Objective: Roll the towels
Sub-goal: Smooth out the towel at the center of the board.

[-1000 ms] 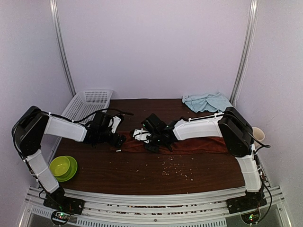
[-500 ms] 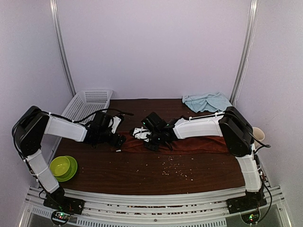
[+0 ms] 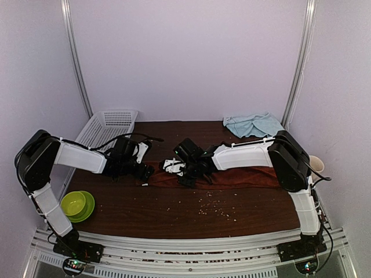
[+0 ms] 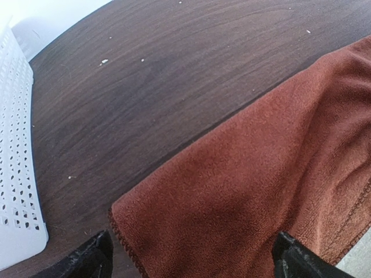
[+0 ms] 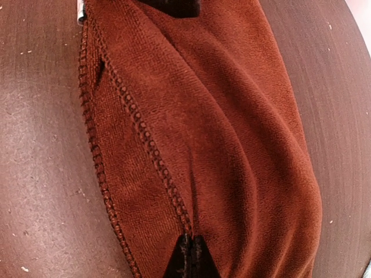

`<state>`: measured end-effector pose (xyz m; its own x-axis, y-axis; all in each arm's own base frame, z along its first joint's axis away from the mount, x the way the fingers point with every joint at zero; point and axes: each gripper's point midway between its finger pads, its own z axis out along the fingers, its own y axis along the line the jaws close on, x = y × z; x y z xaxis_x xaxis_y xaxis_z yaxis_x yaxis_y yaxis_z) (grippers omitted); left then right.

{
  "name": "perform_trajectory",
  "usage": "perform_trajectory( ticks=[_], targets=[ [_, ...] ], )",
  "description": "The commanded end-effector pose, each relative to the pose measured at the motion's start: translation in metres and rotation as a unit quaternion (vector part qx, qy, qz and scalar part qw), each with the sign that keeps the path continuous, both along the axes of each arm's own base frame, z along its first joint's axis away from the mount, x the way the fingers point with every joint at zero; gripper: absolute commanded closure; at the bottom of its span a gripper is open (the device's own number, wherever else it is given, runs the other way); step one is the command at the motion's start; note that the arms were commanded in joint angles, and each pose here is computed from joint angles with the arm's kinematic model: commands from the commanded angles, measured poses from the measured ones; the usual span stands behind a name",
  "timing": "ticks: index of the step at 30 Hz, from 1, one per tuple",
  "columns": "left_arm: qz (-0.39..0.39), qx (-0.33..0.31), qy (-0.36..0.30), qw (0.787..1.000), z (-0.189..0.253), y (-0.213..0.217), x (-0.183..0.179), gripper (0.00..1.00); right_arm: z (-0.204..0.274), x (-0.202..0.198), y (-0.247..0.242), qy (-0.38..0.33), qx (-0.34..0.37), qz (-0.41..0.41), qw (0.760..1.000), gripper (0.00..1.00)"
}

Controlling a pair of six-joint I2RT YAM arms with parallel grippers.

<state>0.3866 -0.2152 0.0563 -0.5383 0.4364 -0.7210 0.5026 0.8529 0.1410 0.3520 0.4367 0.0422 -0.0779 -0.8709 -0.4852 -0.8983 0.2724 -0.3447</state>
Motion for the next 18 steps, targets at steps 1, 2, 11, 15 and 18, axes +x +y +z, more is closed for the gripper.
perform_trajectory(
  ticks=[1, 2, 11, 15, 18],
  targets=[
    [0.017, -0.007, -0.019, 1.000, 0.013, 0.000, 0.014, 0.02, 0.020, -0.005, 0.006, 0.012, 0.019, 0.018, 1.000, 1.00],
    [0.021, -0.004, -0.020, 1.000, 0.014, 0.001, 0.015, 0.02, 0.022, -0.006, 0.007, 0.014, 0.021, 0.020, 0.999, 1.00],
    [0.060, 0.029, -0.027, 0.997, 0.018, 0.014, 0.026, 0.02, 0.036, -0.009, 0.009, 0.018, 0.033, 0.025, 0.999, 1.00],
    [0.075, 0.049, -0.024, 0.996, 0.014, 0.020, 0.032, 0.02, 0.036, -0.014, 0.009, 0.027, 0.033, 0.033, 0.999, 1.00],
    [0.084, 0.064, -0.021, 0.994, 0.011, 0.024, 0.035, 0.02, 0.034, -0.015, 0.007, 0.024, 0.028, 0.035, 0.999, 1.00]
  ],
)
